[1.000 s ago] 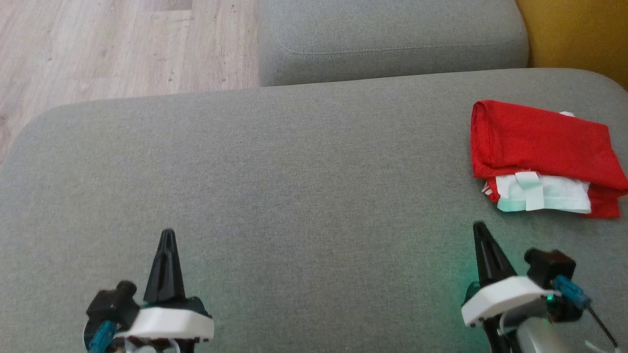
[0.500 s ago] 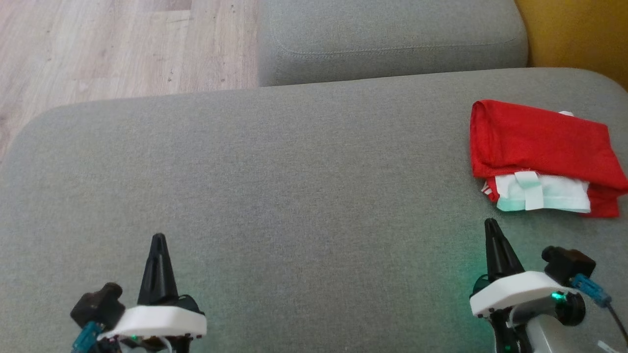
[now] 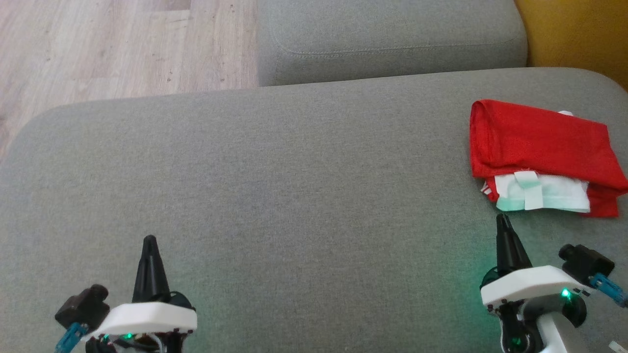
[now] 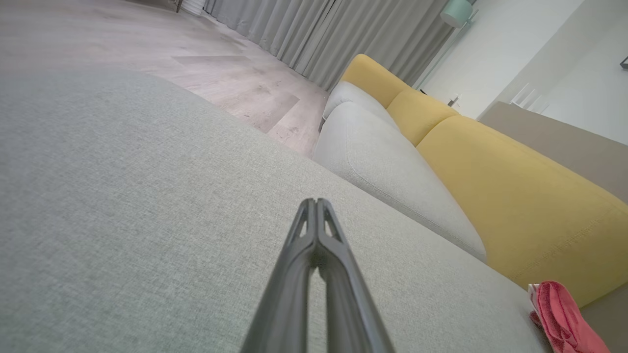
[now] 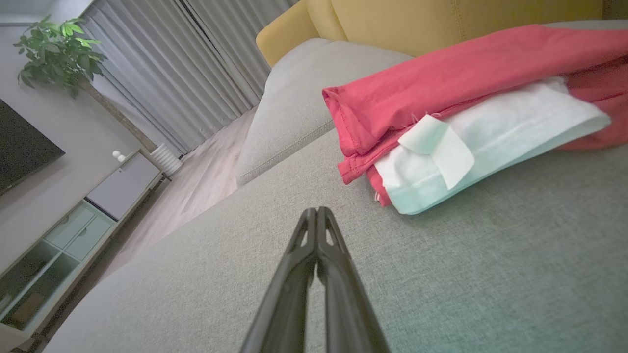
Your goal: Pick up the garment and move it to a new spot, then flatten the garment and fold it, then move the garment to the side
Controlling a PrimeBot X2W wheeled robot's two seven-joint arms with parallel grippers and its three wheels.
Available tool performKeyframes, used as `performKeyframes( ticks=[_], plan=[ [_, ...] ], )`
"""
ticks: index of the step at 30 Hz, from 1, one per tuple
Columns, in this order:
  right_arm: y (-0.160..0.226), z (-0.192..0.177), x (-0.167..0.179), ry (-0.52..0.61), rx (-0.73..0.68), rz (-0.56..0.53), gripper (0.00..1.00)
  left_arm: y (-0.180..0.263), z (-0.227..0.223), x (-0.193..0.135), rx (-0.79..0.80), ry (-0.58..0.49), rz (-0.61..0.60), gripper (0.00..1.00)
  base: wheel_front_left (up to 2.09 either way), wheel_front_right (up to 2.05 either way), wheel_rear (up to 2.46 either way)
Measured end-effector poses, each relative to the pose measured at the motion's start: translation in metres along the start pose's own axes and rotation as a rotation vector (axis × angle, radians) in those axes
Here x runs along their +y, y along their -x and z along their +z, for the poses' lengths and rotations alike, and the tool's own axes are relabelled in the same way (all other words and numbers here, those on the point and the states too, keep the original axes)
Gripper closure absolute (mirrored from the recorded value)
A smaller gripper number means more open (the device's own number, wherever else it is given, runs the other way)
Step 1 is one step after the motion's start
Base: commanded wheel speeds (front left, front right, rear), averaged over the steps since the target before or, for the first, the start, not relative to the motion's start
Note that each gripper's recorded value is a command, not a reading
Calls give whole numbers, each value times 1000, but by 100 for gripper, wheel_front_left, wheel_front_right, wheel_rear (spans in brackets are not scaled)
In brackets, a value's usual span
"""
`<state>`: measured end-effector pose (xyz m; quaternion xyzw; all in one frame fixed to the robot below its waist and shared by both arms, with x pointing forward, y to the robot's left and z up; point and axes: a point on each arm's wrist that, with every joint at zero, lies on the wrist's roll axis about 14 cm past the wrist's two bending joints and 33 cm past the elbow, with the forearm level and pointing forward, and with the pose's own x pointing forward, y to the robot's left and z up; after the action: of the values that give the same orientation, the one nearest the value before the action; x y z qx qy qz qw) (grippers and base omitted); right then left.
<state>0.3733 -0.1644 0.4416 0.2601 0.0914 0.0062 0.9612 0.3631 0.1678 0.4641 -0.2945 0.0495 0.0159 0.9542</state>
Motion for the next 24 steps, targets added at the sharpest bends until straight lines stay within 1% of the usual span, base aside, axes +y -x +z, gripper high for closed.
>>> performKeyframes(
  ticks=[24],
  plan=[
    [-1,14,-7,-258,-27,-31,100,-2,1,7,25,237,30,100,0,0,0]
  ],
)
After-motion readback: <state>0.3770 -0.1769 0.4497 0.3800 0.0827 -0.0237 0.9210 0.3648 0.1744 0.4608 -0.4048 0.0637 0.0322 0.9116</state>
